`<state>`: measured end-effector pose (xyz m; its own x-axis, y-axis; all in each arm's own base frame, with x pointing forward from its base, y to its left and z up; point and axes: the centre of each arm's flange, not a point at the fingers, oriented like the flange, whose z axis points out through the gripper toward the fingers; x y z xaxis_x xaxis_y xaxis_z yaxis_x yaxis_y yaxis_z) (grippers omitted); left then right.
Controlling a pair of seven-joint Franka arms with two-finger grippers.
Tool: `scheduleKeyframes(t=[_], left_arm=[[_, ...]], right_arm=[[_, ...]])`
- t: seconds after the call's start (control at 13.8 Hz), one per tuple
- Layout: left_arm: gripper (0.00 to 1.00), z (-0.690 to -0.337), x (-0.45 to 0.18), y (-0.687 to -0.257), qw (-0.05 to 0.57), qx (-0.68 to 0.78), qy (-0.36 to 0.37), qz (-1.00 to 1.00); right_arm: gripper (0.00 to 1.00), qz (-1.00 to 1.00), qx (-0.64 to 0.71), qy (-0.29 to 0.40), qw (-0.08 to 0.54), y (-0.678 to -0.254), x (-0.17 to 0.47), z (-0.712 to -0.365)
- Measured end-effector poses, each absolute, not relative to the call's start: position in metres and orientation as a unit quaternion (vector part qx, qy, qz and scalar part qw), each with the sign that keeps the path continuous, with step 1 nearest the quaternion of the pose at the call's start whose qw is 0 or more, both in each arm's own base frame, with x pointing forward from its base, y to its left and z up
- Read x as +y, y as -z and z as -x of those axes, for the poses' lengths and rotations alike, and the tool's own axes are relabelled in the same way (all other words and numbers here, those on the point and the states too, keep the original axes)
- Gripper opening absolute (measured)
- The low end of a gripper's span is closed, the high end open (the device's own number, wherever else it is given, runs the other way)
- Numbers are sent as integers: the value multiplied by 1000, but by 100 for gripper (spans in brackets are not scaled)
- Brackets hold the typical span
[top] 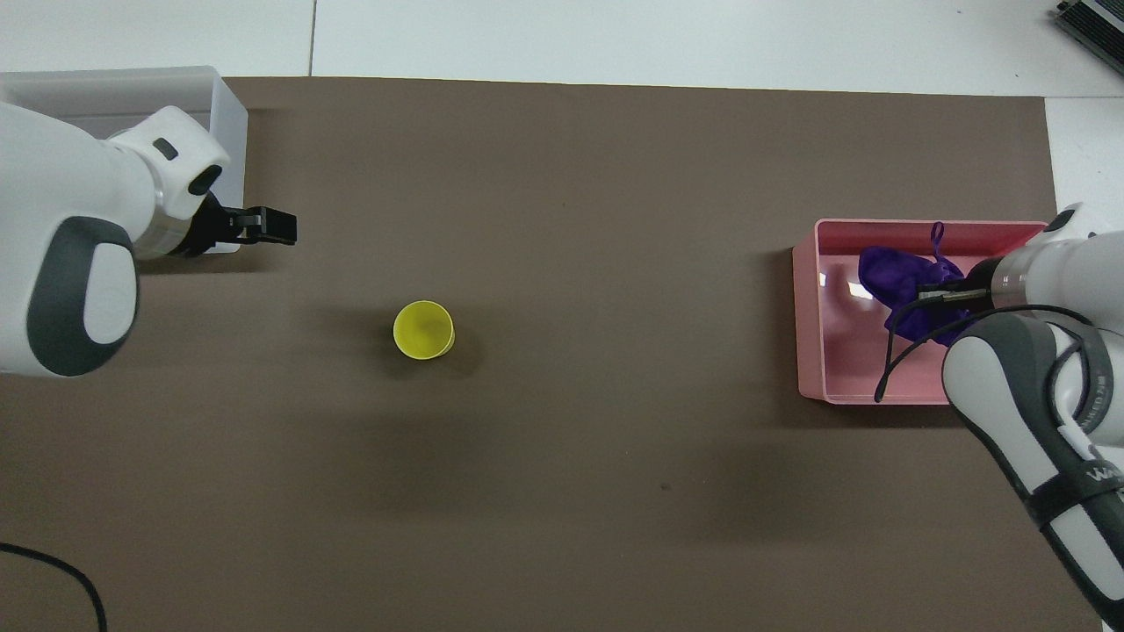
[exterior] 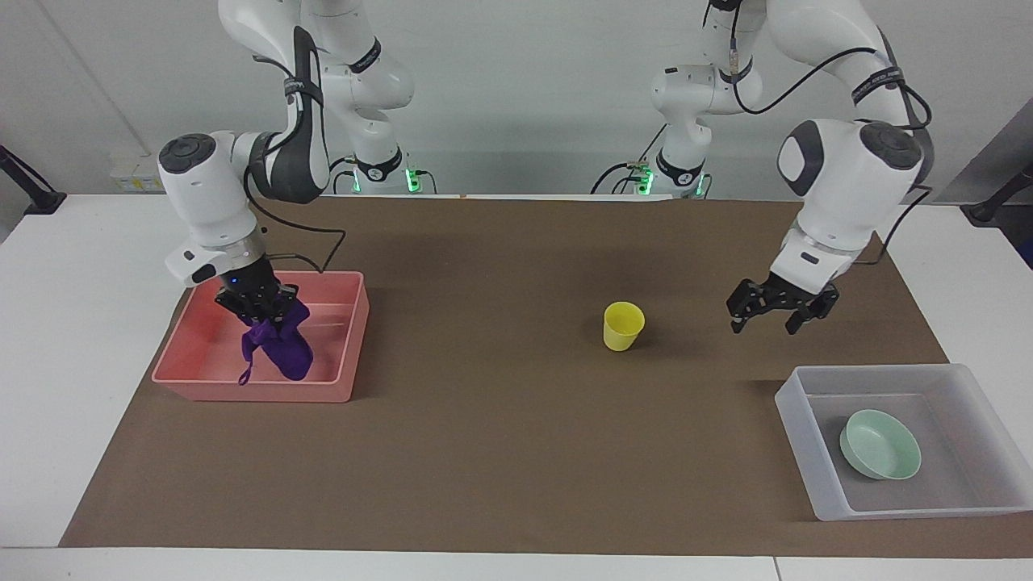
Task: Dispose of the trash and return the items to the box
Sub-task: 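Reach the left gripper to the yellow cup and grasp its rim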
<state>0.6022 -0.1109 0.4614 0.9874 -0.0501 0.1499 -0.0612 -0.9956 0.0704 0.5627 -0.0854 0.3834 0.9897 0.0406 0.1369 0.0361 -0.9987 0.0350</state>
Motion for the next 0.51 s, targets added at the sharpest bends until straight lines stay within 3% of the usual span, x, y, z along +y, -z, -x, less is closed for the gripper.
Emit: scheduleKeyframes(t=[0.51], left_arm=[[100, -560, -193, -418, 43, -32, -61, -997]], right_arm=[[15, -998, 17, -66, 17, -337, -89, -553]])
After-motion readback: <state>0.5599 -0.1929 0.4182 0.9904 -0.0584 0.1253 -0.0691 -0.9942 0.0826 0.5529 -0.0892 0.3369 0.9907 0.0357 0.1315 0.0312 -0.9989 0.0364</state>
